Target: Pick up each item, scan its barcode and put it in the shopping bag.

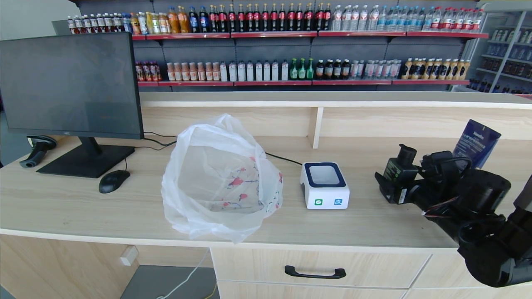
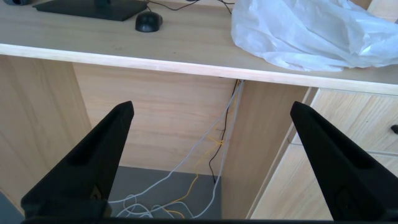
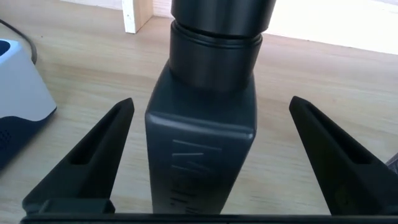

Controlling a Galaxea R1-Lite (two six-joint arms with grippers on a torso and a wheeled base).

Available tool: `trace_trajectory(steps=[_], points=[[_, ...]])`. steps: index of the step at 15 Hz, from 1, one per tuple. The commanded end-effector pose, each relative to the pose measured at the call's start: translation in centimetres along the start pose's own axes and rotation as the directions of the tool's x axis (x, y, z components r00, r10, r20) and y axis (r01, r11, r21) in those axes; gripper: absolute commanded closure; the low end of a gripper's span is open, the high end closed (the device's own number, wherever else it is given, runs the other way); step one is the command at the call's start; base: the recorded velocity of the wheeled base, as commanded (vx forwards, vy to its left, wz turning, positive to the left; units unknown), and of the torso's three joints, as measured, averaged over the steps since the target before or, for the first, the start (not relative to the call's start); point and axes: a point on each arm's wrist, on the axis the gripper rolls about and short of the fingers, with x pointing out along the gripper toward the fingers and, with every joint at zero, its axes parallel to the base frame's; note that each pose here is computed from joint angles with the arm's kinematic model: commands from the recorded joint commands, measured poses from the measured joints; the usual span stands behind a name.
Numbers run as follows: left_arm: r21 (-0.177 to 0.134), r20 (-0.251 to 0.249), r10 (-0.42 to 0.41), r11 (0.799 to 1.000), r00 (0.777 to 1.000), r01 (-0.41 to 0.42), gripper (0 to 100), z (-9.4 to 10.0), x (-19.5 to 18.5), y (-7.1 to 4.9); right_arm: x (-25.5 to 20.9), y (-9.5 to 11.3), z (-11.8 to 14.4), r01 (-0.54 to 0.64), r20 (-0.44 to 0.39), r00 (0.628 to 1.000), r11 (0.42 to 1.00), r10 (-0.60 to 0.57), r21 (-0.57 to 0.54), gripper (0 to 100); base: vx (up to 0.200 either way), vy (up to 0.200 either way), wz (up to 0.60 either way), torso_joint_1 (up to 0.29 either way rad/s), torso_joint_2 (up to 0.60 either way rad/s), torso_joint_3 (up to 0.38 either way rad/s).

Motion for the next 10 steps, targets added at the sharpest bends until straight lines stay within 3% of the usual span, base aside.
trace_trajectory(steps=[1, 5, 6, 10], points=[[0.000, 0.000, 0.000, 1.000, 1.000, 0.000, 0, 0.00, 0.00, 0.00, 0.47, 0.00, -0.07, 0.001, 0.007, 1.000, 1.000, -0.001, 0.000, 0, 0.000, 0.000, 0.00, 0.000, 0.00, 0.000], [0.000, 0.000, 0.000, 1.000, 1.000, 0.000, 0, 0.00, 0.00, 0.00, 0.49, 0.06, -0.11, -0.001, 0.006, 1.000, 1.000, 0.001, 0.000, 0, 0.000, 0.000, 0.00, 0.000, 0.00, 0.000], [0.000, 0.000, 0.000, 1.000, 1.000, 0.000, 0, 0.00, 0.00, 0.00, 0.38, 0.07, -0.22, -0.002, 0.000, 1.000, 1.000, 0.002, 0.000, 100, 0.000, 0.000, 0.00, 0.000, 0.00, 0.000], [0.000, 0.000, 0.000, 1.000, 1.000, 0.000, 0, 0.00, 0.00, 0.00, 0.39, 0.06, -0.15, -0.002, 0.003, 1.000, 1.000, 0.002, 0.000, 100, 0.000, 0.000, 0.00, 0.000, 0.00, 0.000]])
